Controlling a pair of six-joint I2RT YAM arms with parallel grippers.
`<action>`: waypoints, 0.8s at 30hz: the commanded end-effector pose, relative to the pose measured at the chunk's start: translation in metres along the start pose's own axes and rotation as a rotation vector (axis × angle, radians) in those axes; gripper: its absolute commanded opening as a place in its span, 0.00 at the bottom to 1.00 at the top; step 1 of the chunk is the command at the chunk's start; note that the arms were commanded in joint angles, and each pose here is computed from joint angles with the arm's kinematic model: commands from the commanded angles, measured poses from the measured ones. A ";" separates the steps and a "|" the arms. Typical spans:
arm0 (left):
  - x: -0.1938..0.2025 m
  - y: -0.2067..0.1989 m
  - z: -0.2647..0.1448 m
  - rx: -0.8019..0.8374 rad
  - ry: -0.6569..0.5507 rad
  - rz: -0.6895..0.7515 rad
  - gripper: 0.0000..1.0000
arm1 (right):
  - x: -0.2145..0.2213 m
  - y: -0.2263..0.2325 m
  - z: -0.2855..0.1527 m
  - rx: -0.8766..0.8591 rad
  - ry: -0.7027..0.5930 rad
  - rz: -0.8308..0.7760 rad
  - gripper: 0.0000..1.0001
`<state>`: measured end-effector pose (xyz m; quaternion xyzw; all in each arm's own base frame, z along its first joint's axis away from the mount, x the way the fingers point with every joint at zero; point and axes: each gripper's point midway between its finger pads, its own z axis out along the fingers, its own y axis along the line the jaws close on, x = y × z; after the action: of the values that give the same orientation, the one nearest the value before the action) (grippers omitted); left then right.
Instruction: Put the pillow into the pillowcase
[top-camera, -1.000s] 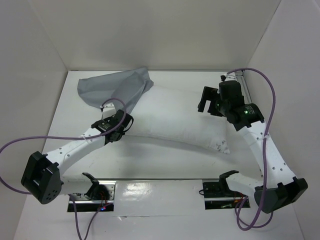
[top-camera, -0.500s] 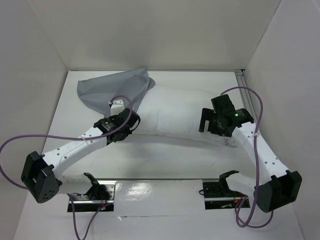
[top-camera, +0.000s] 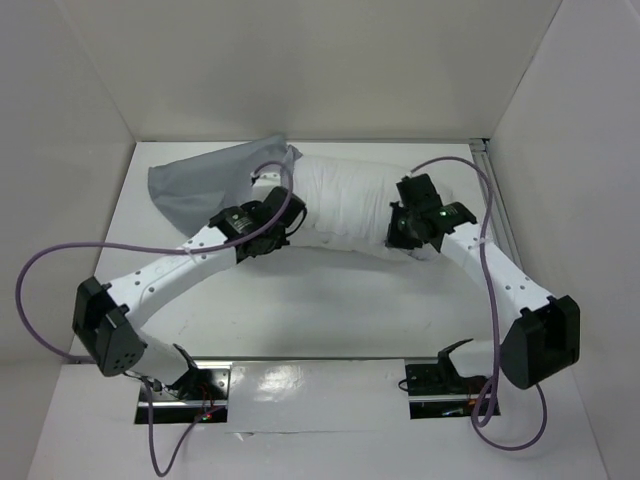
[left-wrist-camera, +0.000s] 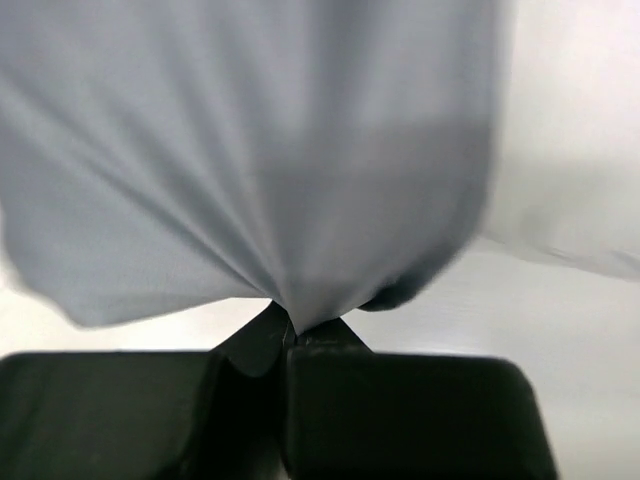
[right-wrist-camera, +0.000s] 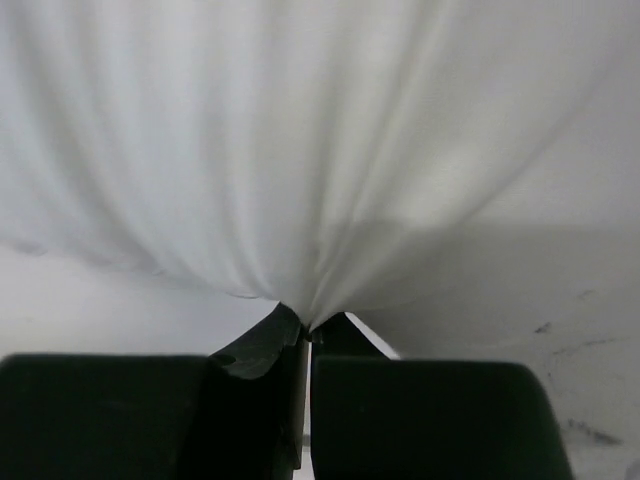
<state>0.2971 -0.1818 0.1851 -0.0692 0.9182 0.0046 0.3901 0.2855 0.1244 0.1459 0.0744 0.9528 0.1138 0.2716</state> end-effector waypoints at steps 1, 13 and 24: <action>-0.036 -0.087 -0.036 0.270 -0.054 0.001 0.00 | -0.054 0.129 -0.038 -0.376 -0.195 -0.067 0.00; -0.118 -0.163 -0.108 0.540 -0.166 0.066 0.00 | -0.056 0.134 -0.080 -0.411 -0.296 -0.022 0.00; -0.119 -0.113 -0.236 0.745 -0.140 0.104 0.00 | -0.033 0.054 -0.193 -0.245 -0.342 -0.050 0.00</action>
<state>0.2794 -0.2819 0.4020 0.0850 0.8586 -0.1964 0.4658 0.2337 0.1480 0.2994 0.0362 0.8940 0.1930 0.4027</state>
